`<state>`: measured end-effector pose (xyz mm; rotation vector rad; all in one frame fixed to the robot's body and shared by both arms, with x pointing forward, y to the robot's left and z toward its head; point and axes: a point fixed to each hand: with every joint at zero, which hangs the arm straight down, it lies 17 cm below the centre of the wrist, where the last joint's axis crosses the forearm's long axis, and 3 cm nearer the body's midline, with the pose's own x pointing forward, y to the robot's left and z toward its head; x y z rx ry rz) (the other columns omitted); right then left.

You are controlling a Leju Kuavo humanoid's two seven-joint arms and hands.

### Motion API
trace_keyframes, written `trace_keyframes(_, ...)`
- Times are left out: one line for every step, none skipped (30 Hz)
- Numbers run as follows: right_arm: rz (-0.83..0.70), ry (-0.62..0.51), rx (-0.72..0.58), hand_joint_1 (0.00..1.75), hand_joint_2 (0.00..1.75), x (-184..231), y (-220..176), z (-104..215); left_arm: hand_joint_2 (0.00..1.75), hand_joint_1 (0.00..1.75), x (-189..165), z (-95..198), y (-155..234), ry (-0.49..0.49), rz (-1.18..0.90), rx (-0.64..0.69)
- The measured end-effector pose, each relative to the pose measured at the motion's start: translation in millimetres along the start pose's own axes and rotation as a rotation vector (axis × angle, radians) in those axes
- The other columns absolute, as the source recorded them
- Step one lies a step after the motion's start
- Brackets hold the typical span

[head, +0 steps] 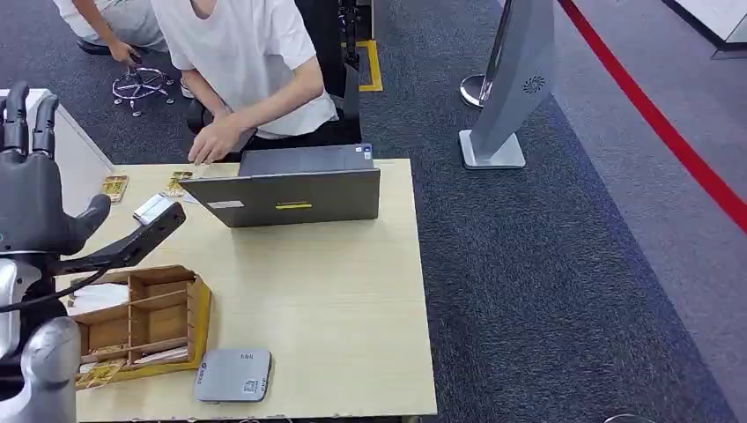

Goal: Pass the card to the sensor for recognition and then transmit it.

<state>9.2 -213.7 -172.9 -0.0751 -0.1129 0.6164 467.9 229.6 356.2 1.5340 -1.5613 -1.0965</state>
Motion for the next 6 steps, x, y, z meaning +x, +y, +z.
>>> trace_keyframes(-0.001,0.000,-0.001,0.00,1.75,0.0,-0.3,0.0,1.75,0.00,1.5,1.1,0.1,-0.008,0.003,0.001)
trace_keyframes(-0.001,0.000,-0.002,0.00,1.75,0.0,-0.3,-0.1,1.75,0.00,2.9,2.8,1.3,-0.017,0.007,0.004)
trace_keyframes(-0.002,0.001,-0.002,0.00,1.75,-0.2,-0.4,-0.1,1.75,0.00,4.6,5.0,2.4,-0.023,0.015,0.008)
trace_keyframes(-0.002,0.003,-0.002,0.00,1.75,-0.6,-0.3,0.0,1.75,0.00,5.7,8.1,3.1,-0.029,0.024,0.010)
trace_keyframes(-0.005,0.008,-0.002,0.00,1.75,-1.5,-0.4,0.0,1.75,0.00,6.0,11.9,5.5,-0.032,0.035,0.015)
trace_keyframes(-0.011,0.013,-0.005,0.00,1.75,-2.3,-0.7,0.0,1.75,0.00,5.8,16.5,6.5,-0.035,0.045,0.017)
